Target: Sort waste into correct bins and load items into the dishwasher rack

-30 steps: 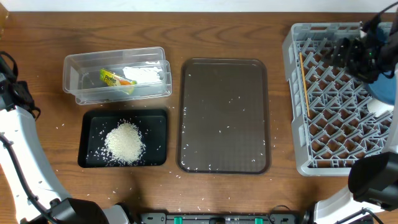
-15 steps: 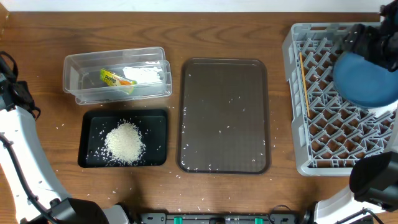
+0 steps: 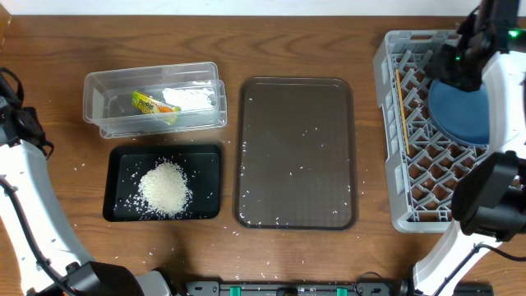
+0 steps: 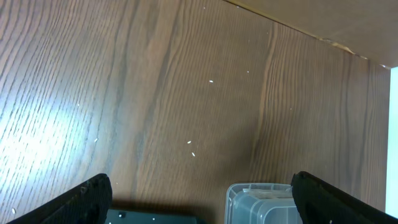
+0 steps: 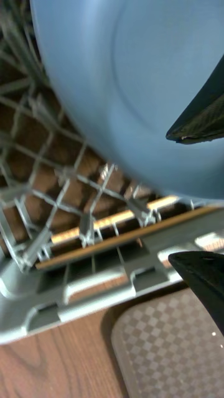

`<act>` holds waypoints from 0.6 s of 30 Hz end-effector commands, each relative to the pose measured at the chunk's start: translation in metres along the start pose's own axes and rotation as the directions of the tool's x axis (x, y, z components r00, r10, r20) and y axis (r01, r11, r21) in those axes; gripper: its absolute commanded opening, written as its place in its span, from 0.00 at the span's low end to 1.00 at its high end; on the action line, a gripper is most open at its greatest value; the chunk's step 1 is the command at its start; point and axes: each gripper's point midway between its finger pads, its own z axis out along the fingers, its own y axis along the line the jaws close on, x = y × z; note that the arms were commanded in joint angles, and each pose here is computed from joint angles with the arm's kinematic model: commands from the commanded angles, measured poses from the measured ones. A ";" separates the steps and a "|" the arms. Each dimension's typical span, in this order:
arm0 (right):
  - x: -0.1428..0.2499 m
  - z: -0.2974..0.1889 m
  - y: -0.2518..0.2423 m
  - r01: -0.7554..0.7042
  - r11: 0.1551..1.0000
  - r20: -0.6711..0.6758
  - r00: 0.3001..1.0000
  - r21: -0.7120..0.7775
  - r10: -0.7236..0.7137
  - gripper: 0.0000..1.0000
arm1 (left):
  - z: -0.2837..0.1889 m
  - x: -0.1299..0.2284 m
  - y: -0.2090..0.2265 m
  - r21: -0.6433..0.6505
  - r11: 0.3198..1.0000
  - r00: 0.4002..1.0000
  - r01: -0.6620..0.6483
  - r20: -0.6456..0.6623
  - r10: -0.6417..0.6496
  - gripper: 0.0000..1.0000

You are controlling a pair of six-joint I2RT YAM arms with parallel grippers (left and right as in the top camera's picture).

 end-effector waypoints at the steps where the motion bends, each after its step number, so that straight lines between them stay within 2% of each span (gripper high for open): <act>1: -0.002 -0.005 0.005 -0.022 0.999 0.016 1.000 0.025 0.022 0.52 | 0.002 -0.002 0.002 -0.013 1.000 1.000 -0.010 0.008 0.010 0.95; 4: 0.003 -0.003 -0.011 -0.087 0.987 0.016 0.996 0.131 0.086 0.43 | 0.002 -0.002 0.002 -0.013 1.000 1.000 -0.010 0.008 0.010 0.95; 8: 0.010 0.007 -0.016 -0.093 0.982 -0.016 0.995 0.166 0.097 0.33 | 0.002 -0.002 0.002 -0.013 1.000 1.000 -0.010 0.008 0.010 0.95; 18: 0.021 0.026 -0.014 -0.096 0.980 -0.071 0.991 0.175 0.110 0.24 | 0.002 -0.002 0.002 -0.013 1.000 1.000 -0.010 0.008 0.010 0.95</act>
